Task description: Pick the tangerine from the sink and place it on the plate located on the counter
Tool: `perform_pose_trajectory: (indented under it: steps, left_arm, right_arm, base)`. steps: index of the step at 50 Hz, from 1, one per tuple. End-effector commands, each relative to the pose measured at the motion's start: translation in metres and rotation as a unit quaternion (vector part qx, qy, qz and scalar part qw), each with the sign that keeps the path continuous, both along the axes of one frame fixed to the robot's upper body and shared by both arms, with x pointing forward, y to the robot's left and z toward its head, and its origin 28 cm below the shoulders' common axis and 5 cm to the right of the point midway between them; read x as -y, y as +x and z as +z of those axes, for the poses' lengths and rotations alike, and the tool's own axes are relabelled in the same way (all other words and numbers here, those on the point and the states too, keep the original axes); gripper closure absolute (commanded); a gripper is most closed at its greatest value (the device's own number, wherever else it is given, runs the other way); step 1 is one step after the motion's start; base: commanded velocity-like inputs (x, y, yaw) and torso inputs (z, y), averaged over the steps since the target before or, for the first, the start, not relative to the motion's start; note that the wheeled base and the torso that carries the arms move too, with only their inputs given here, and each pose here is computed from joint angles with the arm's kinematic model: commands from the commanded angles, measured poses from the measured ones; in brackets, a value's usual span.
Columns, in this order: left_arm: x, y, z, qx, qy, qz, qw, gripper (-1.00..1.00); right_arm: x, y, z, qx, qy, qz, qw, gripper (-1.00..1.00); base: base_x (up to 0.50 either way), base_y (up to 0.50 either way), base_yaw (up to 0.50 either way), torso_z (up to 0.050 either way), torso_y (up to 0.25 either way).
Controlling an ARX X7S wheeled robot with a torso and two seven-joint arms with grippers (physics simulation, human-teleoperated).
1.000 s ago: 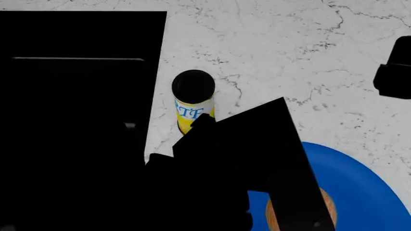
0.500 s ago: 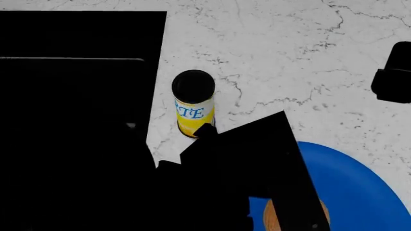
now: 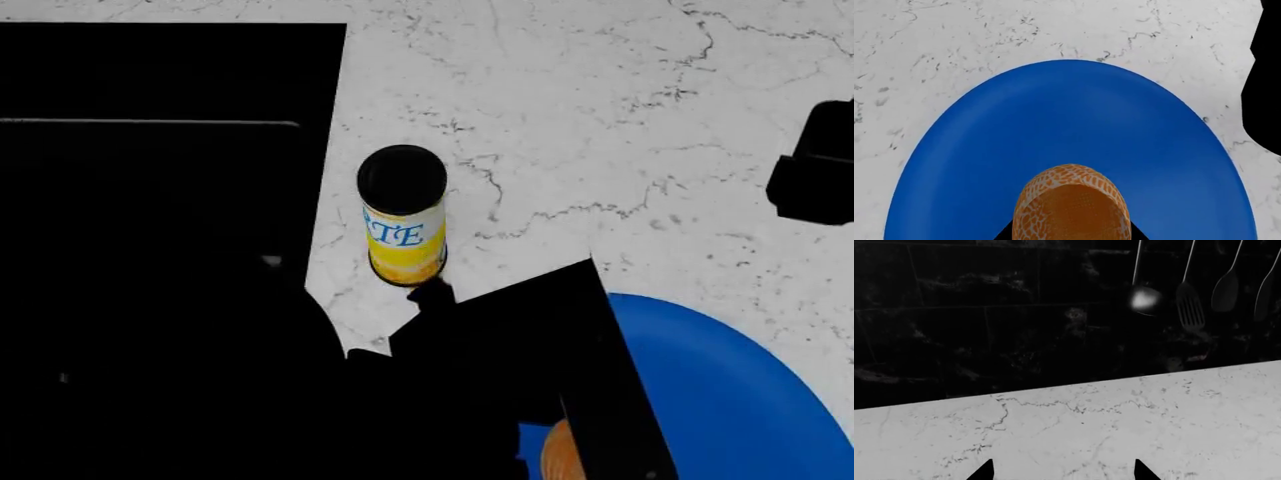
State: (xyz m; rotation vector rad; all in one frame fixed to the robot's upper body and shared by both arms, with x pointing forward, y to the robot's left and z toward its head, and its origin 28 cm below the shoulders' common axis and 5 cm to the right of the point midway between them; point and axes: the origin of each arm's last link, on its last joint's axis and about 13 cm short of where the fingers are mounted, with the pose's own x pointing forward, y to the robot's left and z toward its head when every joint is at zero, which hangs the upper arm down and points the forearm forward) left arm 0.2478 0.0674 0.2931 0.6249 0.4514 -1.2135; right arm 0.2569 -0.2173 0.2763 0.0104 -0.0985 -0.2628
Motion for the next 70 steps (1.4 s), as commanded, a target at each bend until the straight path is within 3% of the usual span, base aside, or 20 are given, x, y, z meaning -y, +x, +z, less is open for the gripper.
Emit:
perform_pose_trajectory:
  steps: [1, 36, 37, 62, 70]
  left_arm:
    - [0.002, 0.001, -0.007, -0.007, 0.001, 0.005, 1.000, 1.00]
    - [0.002, 0.008, -0.019, -0.014, 0.017, 0.011, 1.000, 1.00]
    - [0.002, 0.008, -0.019, -0.012, 0.017, 0.010, 1.000, -1.00]
    - [0.007, -0.007, 0.008, 0.004, -0.012, -0.018, 1.000, -1.00]
    - [-0.001, -0.013, 0.028, 0.017, -0.036, -0.014, 0.999, -1.00]
  right_arm:
    - [0.001, 0.000, -0.004, -0.001, 0.003, 0.000, 1.000, -1.00]
    - [0.003, -0.001, -0.011, -0.005, 0.009, -0.001, 1.000, -1.00]
    - [0.002, 0.000, -0.010, -0.005, 0.009, 0.000, 1.000, -1.00]
    - [0.001, -0.004, -0.005, 0.000, 0.009, 0.002, 1.000, -1.00]
    - [0.000, -0.006, -0.002, 0.004, 0.009, 0.003, 1.000, -1.00]
  base:
    - [0.00, 0.00, 0.00, 0.000, 0.000]
    - [0.00, 0.00, 0.00, 0.000, 0.000]
    - [0.00, 0.00, 0.00, 0.000, 0.000]
    - [0.00, 0.00, 0.00, 0.000, 0.000]
    - [0.00, 0.00, 0.00, 0.000, 0.000]
